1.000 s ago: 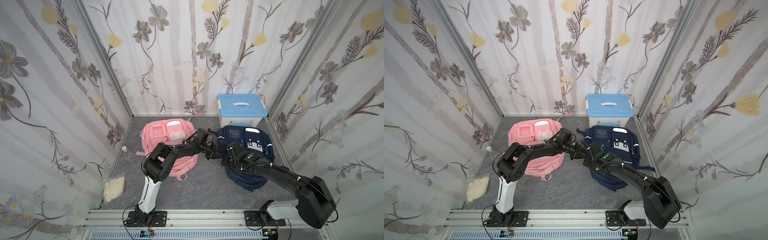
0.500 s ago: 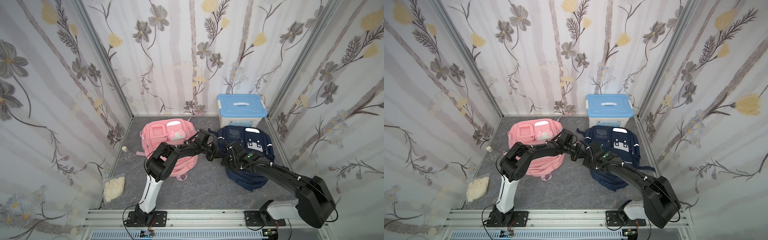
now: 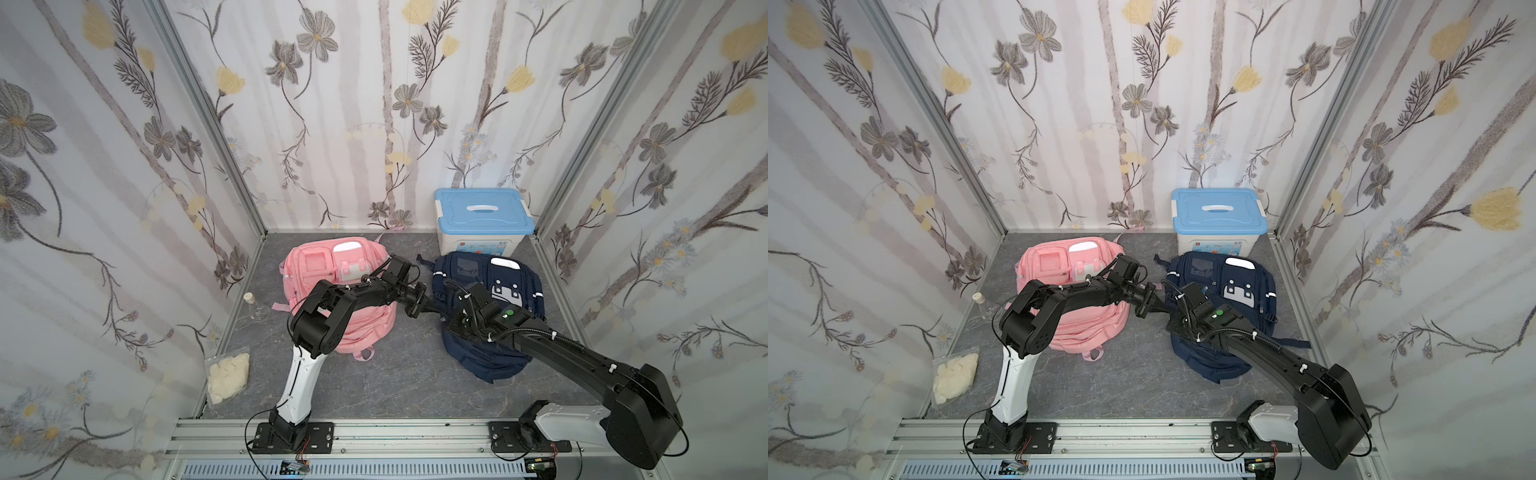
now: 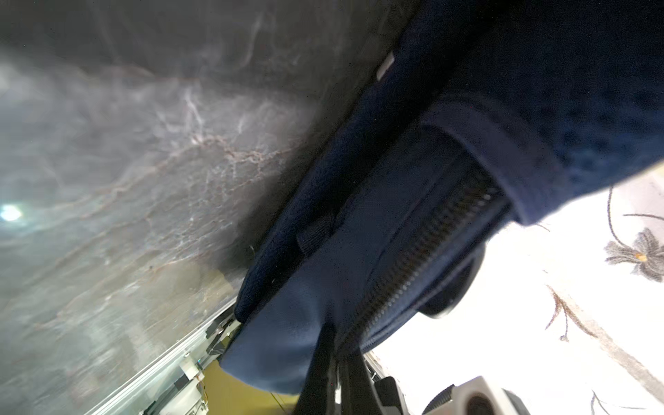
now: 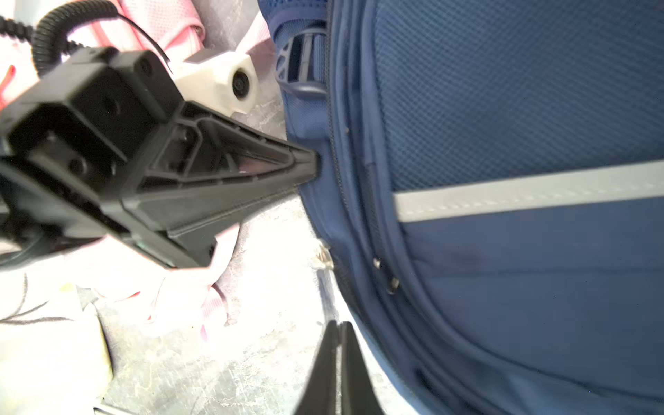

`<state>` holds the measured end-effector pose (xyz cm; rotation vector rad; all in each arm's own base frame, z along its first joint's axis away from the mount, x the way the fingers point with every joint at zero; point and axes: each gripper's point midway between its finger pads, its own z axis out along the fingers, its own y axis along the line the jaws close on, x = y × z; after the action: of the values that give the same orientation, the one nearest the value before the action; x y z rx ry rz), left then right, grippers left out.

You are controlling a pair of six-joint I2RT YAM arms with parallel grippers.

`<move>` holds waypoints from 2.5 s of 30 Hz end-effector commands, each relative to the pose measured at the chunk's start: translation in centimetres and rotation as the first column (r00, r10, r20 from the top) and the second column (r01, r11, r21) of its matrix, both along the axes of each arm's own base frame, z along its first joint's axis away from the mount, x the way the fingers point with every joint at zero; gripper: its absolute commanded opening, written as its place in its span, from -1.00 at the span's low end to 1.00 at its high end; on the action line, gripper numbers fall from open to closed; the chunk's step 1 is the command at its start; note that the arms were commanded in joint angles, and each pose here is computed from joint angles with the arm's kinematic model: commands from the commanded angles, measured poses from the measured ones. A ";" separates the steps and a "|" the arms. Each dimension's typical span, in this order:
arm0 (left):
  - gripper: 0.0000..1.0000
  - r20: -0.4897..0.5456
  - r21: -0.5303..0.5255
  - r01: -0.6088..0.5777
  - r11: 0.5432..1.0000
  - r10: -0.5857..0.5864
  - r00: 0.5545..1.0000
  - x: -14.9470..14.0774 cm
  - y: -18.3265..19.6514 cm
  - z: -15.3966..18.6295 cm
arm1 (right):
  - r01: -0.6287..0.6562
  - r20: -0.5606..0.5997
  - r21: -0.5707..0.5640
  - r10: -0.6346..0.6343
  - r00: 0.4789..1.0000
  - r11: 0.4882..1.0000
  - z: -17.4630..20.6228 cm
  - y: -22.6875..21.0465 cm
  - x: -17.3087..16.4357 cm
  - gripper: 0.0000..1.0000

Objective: Zip up the backpack
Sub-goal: Zip the zipper on the backpack.

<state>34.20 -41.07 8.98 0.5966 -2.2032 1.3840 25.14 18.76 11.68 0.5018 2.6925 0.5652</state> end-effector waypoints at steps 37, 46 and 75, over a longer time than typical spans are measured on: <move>-1.00 -0.057 -0.220 -0.228 0.949 0.220 0.974 2.3 -4.7 7.2 | 0.036 0.286 0.122 -0.070 0.956 0.992 2.8 5.7 0.3 0.00; -1.00 -0.041 -0.236 -0.236 0.943 0.233 0.972 1.6 -5.2 10.0 | 0.112 0.485 0.007 -0.101 0.868 0.994 3.2 2.4 0.7 0.00; -1.00 -0.033 -0.236 -0.197 0.952 0.195 0.980 0.0 -7.2 9.6 | 0.170 0.636 -0.189 -0.011 0.772 0.967 2.0 -3.4 2.1 -0.06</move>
<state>34.07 -47.92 15.45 0.7841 -2.0559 1.6318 26.45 15.98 12.79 0.2822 2.0796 0.3298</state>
